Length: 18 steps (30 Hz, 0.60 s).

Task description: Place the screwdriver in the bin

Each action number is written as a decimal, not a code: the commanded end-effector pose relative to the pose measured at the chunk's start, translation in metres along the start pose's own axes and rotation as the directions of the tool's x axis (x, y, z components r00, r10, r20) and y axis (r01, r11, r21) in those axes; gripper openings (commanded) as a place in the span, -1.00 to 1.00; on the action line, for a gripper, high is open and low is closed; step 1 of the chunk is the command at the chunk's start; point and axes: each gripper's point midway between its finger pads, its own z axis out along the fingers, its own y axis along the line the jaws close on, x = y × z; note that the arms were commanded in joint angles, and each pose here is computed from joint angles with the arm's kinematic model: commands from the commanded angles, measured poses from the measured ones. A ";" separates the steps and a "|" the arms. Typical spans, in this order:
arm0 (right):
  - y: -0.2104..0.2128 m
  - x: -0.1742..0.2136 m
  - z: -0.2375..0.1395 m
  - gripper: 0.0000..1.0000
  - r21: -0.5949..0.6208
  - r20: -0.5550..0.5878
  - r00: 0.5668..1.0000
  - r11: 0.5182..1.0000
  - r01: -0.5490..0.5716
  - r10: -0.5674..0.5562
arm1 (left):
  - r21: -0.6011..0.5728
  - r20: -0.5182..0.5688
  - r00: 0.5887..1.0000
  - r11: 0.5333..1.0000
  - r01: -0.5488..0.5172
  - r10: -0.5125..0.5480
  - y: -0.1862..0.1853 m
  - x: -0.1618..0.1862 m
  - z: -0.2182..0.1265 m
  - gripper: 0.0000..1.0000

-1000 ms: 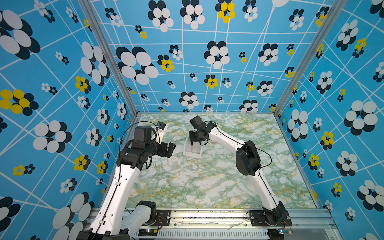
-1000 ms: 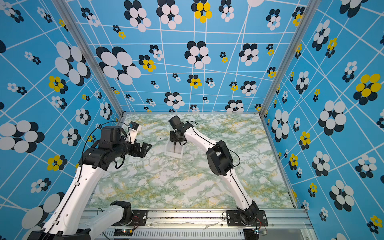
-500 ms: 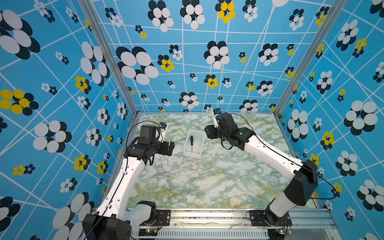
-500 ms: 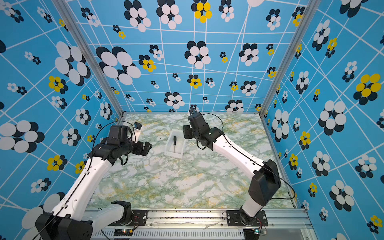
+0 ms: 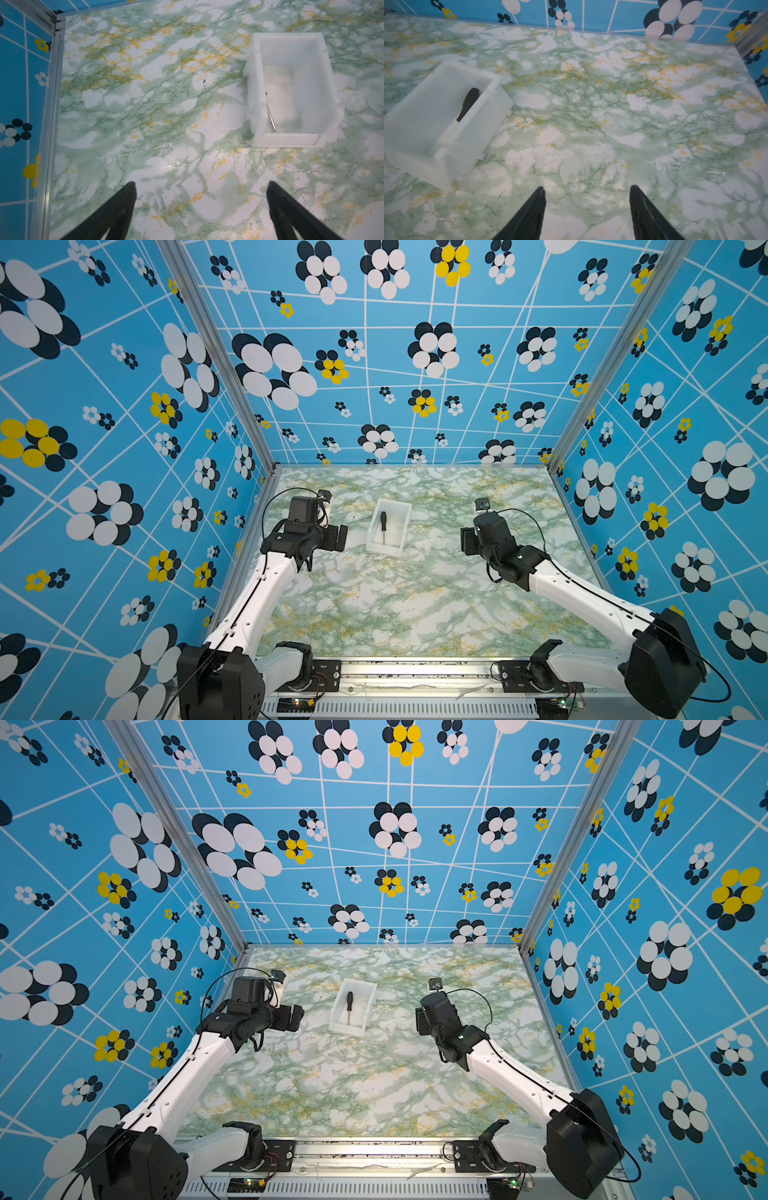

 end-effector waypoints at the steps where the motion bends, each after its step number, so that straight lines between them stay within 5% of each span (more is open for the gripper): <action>1: -0.028 -0.019 -0.008 0.44 0.102 0.161 0.987 0.995 -0.011 -0.006 | -0.058 0.134 0.990 0.997 0.056 -0.048 0.014 -0.016 0.003 0.98; 5: -0.072 -0.010 -0.014 0.64 0.237 0.253 0.967 0.969 -0.070 0.008 | -0.103 0.192 0.974 0.984 0.142 -0.121 0.030 -0.012 0.017 0.99; 18: -0.133 0.013 -0.010 0.66 0.351 0.314 0.948 0.923 -0.160 0.045 | -0.200 0.390 0.891 0.924 0.327 -0.232 0.094 0.019 0.059 0.98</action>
